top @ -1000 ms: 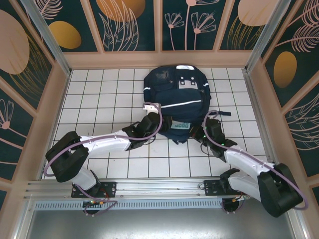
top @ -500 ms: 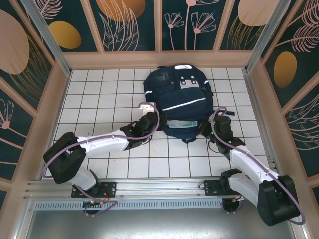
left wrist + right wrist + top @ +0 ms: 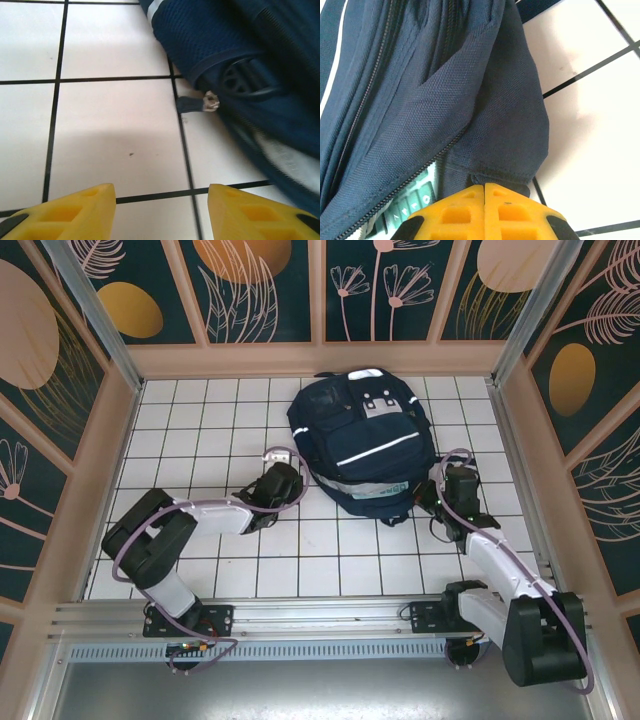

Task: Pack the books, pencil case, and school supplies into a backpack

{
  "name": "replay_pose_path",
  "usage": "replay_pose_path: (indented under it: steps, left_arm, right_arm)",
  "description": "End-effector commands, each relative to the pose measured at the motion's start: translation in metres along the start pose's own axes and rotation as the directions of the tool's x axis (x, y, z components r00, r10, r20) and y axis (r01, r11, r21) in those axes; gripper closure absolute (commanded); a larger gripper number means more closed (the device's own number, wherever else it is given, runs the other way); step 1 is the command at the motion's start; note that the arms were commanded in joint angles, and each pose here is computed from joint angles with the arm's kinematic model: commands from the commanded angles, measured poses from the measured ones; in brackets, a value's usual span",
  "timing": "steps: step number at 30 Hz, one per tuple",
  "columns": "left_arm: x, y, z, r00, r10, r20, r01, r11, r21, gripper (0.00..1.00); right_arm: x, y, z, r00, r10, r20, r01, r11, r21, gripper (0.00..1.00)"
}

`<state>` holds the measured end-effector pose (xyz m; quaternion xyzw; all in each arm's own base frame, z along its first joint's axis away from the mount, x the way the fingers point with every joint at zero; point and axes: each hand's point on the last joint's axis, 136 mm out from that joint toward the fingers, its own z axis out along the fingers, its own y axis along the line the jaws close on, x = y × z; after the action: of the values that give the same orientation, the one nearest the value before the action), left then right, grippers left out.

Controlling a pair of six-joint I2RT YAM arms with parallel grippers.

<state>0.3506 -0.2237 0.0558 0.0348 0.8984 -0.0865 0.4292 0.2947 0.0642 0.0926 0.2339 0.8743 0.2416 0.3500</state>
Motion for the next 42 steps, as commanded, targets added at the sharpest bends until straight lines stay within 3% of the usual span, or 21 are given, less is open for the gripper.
replay_pose_path:
  steps: [1,4,10,21,34,40,42]
  left_arm:
    - [-0.007,-0.013,0.005,0.989,0.138,0.051,-0.141,0.988,0.059,0.47]
    - [0.003,-0.025,0.015,0.973,0.231,0.010,-0.230,0.967,0.112,0.42]
    - [0.019,-0.037,0.032,0.936,0.348,-0.052,-0.335,0.927,0.168,0.43]
    - [0.008,-0.016,0.055,0.900,0.437,0.014,-0.437,0.900,0.003,0.51]
    - [0.012,-0.030,0.064,0.879,0.475,0.034,-0.476,0.877,0.062,0.52]
    - [0.009,-0.035,0.057,0.878,0.476,0.051,-0.478,0.874,0.082,0.94]
    - [0.009,-0.037,0.052,0.878,0.475,0.054,-0.478,0.874,0.088,0.96]
  right_arm:
    - [-0.031,0.012,-0.005,0.997,-0.010,0.073,0.012,0.999,-0.036,1.00]
    - [-0.044,0.001,-0.005,0.994,0.023,0.106,-0.022,1.000,-0.007,1.00]
    - [-0.060,-0.002,-0.005,0.990,0.069,0.119,-0.065,0.997,-0.039,0.99]
    - [-0.052,0.006,-0.003,0.994,0.070,0.084,-0.062,0.993,-0.098,0.94]
    - [-0.047,0.007,0.001,0.995,0.077,0.061,-0.070,0.991,-0.115,0.92]
    - [-0.046,0.005,0.002,0.995,0.081,0.058,-0.074,0.991,-0.112,0.92]
    - [-0.045,0.005,0.002,0.995,0.081,0.056,-0.074,0.991,-0.113,0.91]
